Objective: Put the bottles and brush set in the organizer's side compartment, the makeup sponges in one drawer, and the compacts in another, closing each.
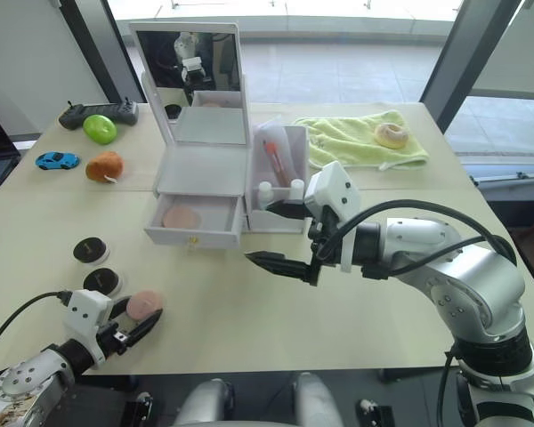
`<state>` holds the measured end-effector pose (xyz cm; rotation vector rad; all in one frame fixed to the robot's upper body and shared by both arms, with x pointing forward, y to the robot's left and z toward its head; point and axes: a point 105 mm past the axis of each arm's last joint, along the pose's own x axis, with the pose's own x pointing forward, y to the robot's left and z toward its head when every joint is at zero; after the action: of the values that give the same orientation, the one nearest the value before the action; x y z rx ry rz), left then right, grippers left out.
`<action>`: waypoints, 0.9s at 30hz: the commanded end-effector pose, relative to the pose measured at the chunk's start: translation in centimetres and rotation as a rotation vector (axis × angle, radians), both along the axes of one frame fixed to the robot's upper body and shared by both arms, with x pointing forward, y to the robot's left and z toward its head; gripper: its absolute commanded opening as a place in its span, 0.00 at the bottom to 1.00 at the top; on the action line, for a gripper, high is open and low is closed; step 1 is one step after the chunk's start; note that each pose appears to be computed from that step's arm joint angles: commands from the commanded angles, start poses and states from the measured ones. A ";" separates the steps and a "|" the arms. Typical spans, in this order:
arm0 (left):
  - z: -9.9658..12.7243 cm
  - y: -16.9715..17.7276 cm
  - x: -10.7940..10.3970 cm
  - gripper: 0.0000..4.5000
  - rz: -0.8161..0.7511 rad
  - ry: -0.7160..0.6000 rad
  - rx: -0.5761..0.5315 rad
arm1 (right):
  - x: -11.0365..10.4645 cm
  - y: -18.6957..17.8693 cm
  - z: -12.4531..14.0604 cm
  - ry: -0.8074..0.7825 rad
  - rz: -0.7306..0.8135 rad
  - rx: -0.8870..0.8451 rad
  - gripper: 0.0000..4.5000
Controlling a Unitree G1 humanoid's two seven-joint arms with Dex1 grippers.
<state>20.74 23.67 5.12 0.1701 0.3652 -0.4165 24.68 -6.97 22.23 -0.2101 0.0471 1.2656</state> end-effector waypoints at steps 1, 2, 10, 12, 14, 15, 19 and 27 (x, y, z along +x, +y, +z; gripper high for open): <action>2.0 0.0 0.5 0.66 -0.028 -0.059 0.008 | -0.4 -0.2 0.9 -0.045 0.000 0.015 1.00; 3.0 0.1 0.8 0.66 -0.034 -0.088 0.001 | -0.4 -0.2 0.9 -0.044 -0.001 0.016 1.00; 11.8 4.2 4.7 0.66 -0.014 -0.239 0.028 | -0.3 -0.1 0.6 -0.041 -0.017 0.016 1.00; 13.6 4.5 5.5 0.66 -0.038 -0.260 0.029 | -0.2 -0.1 0.5 -0.040 -0.023 0.015 1.00; 15.3 4.1 6.4 0.66 -0.099 -0.265 0.043 | -0.3 -0.1 0.4 -0.040 -0.033 0.014 1.00; 16.0 3.7 6.9 0.66 -0.135 -0.264 0.048 | -0.3 -0.2 0.4 -0.040 -0.039 0.015 1.00; 17.7 1.1 8.4 0.66 -0.313 -0.250 0.028 | -0.3 -0.3 0.4 -0.045 -0.065 0.021 1.00; 16.9 -5.6 10.7 0.66 -0.676 -0.174 0.000 | -0.3 -0.6 0.2 -0.057 -0.119 0.023 1.00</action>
<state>31.29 18.95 22.17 0.2880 0.1310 -1.0071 24.75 -7.59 21.59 -0.1984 0.0408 1.1487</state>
